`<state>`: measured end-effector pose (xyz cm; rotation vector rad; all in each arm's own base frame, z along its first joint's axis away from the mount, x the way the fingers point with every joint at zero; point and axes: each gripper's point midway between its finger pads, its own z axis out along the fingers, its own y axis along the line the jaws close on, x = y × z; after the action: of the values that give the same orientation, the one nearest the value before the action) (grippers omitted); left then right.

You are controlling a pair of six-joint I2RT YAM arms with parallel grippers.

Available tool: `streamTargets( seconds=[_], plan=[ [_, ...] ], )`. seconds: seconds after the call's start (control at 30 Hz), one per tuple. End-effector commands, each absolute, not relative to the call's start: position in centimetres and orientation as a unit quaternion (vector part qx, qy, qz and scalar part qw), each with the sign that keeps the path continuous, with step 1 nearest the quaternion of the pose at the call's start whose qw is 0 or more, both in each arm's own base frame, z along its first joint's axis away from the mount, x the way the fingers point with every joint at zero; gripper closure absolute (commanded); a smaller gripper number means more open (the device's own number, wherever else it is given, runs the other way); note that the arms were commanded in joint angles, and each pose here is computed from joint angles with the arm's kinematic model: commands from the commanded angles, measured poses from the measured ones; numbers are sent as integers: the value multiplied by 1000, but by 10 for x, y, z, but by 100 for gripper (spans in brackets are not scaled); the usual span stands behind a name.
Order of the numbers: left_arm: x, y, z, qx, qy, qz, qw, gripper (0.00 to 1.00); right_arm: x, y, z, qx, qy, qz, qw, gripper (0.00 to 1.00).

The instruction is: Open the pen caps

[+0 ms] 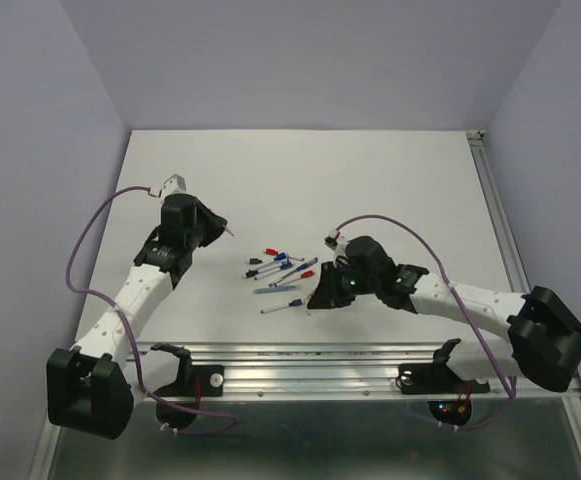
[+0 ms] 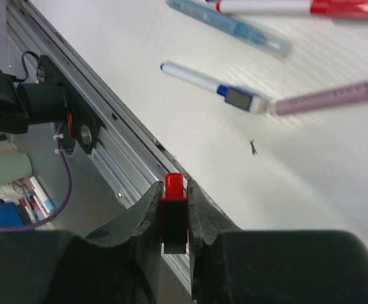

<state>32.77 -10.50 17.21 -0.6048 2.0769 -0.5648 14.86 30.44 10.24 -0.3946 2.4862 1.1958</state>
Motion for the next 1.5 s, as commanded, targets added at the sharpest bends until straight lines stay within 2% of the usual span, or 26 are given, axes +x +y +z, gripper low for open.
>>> streamTargets(
  seconds=[0.0,0.23,0.27,0.3,0.33,0.37,0.47,0.5,0.57,0.6,0.7,1.17,1.33,1.4,1.43,1.47],
  plan=[
    [340,-82,169,-278,826,-173,459,100,180,344,147,-179,832,469,236,98],
    [402,-62,150,-258,853,-115,438,100,197,353,138,-178,845,443,241,96],
    [421,-62,168,-255,847,-122,450,100,199,352,137,-176,847,439,242,96],
    [433,-63,150,-239,864,-126,424,100,201,351,136,-174,851,432,243,95],
    [453,-67,169,-232,858,-140,437,100,201,349,134,-174,853,427,244,95],
    [464,-75,151,-222,871,-151,411,100,203,347,132,-169,856,420,248,95],
    [498,-76,162,-220,872,-149,411,100,207,344,131,-163,858,412,259,94],
    [507,-79,141,-215,884,-145,389,100,204,339,125,-161,867,399,249,94],
    [524,-78,146,-210,887,-133,389,100,207,334,123,-156,873,385,257,94],
    [529,-73,126,-214,896,-113,372,100,207,330,120,-155,877,376,256,94],
    [539,-63,115,-226,903,-78,356,100,211,325,118,-149,882,361,265,94],
    [535,-59,52,-230,928,-42,289,100,218,326,119,-143,883,353,274,92],
    [531,-56,55,-231,928,-37,291,80,221,324,122,-137,885,348,278,92],
    [529,-55,61,-231,926,-36,297,65,221,324,123,-136,885,346,279,92],
    [527,-55,62,-231,926,-35,296,54,221,324,124,-136,885,345,280,92],
    [527,-54,65,-231,925,-34,299,54,222,324,124,-135,885,346,281,92]
  ],
)
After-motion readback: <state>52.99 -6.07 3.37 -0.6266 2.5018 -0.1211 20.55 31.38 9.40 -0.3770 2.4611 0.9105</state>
